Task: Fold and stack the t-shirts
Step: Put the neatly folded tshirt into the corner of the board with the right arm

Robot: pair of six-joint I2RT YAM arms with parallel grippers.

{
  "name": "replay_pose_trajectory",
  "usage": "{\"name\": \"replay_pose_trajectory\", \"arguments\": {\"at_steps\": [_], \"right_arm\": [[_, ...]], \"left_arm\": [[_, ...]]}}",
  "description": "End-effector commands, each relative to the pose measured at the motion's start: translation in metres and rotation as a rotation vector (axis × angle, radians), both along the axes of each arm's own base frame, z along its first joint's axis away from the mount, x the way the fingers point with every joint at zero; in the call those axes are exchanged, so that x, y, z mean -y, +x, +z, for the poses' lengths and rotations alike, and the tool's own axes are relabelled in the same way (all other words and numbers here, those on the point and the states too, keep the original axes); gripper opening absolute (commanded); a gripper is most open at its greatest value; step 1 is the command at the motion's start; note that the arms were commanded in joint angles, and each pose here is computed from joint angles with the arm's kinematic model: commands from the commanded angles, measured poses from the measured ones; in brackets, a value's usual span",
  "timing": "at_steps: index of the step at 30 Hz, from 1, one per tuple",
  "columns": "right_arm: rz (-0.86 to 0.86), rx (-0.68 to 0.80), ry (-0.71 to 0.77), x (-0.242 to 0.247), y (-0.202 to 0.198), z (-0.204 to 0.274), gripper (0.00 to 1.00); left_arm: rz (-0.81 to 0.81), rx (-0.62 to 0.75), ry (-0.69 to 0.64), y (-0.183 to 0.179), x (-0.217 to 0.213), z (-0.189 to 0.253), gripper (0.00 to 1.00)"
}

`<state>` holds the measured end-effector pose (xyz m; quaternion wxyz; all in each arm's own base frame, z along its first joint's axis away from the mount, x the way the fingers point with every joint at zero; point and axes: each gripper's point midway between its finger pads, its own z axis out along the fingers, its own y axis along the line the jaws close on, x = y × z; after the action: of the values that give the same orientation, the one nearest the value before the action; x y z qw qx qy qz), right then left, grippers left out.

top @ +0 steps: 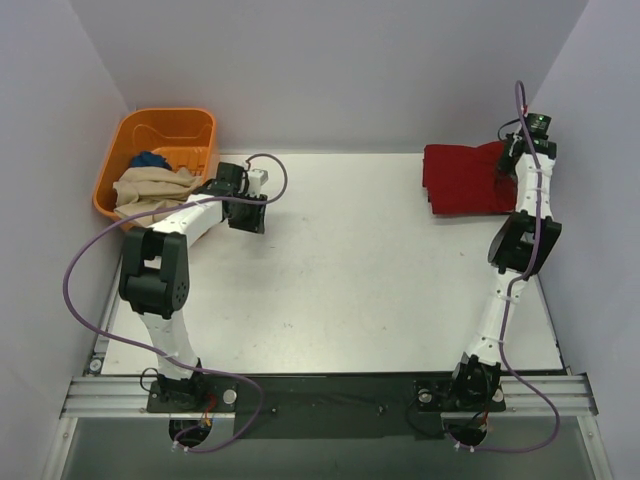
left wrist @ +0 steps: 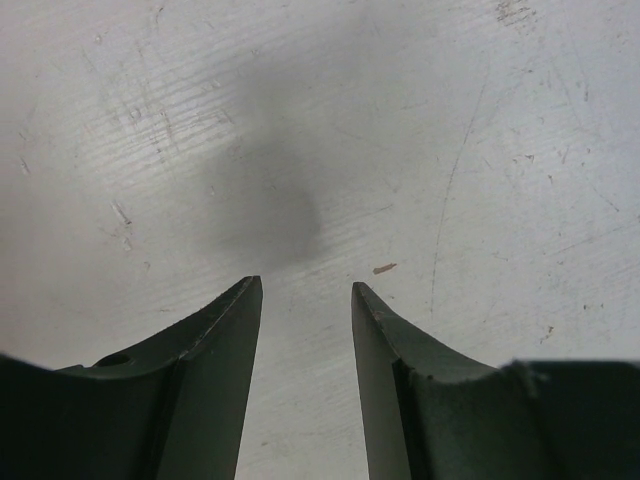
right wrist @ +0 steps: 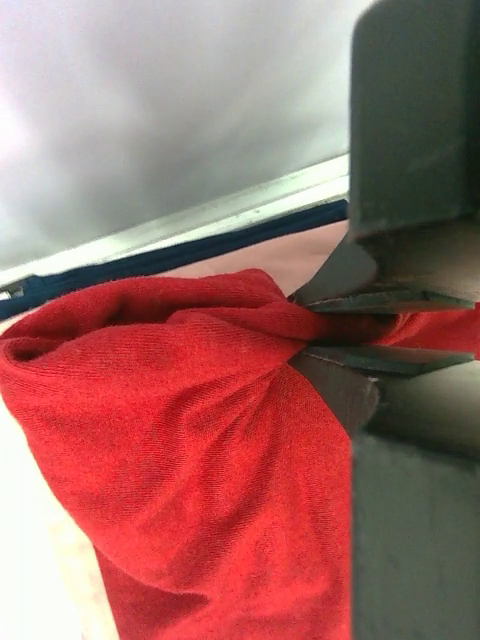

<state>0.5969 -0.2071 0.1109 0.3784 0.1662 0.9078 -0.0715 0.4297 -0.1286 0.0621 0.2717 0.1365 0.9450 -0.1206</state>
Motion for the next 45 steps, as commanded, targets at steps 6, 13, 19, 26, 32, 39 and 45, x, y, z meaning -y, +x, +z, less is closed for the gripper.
{"name": "replay_pose_trajectory", "arguments": {"at_steps": [6,13,19,26,32,39,45], "right_arm": [[-0.183,0.049,-0.238,0.064,-0.003,0.031,0.71],[-0.176,0.091,-0.228,0.042,-0.005,0.065,1.0],[-0.115,0.119,-0.265,-0.013,-0.022,0.111,1.0],[0.009,0.12,-0.145,-0.113,-0.088,0.117,1.0],[0.248,0.215,0.019,-0.209,-0.174,0.086,1.0],[0.331,0.294,0.181,-0.243,-0.271,0.006,1.0],[0.257,0.448,0.139,-0.228,-0.311,-0.007,1.0]], "left_arm": [[-0.043,0.02,0.025,-0.004,0.001,0.01,0.52],[-0.06,0.033,-0.014,-0.003,0.011,0.02,0.52],[-0.118,0.09,-0.052,-0.013,0.022,0.048,0.56],[-0.106,0.127,-0.037,-0.045,0.007,0.08,0.63],[-0.043,0.164,-0.059,-0.108,-0.012,0.097,0.66],[0.153,0.412,0.133,-0.133,-0.071,0.093,0.7],[0.314,0.528,0.13,-0.129,-0.092,0.087,0.7]]}}
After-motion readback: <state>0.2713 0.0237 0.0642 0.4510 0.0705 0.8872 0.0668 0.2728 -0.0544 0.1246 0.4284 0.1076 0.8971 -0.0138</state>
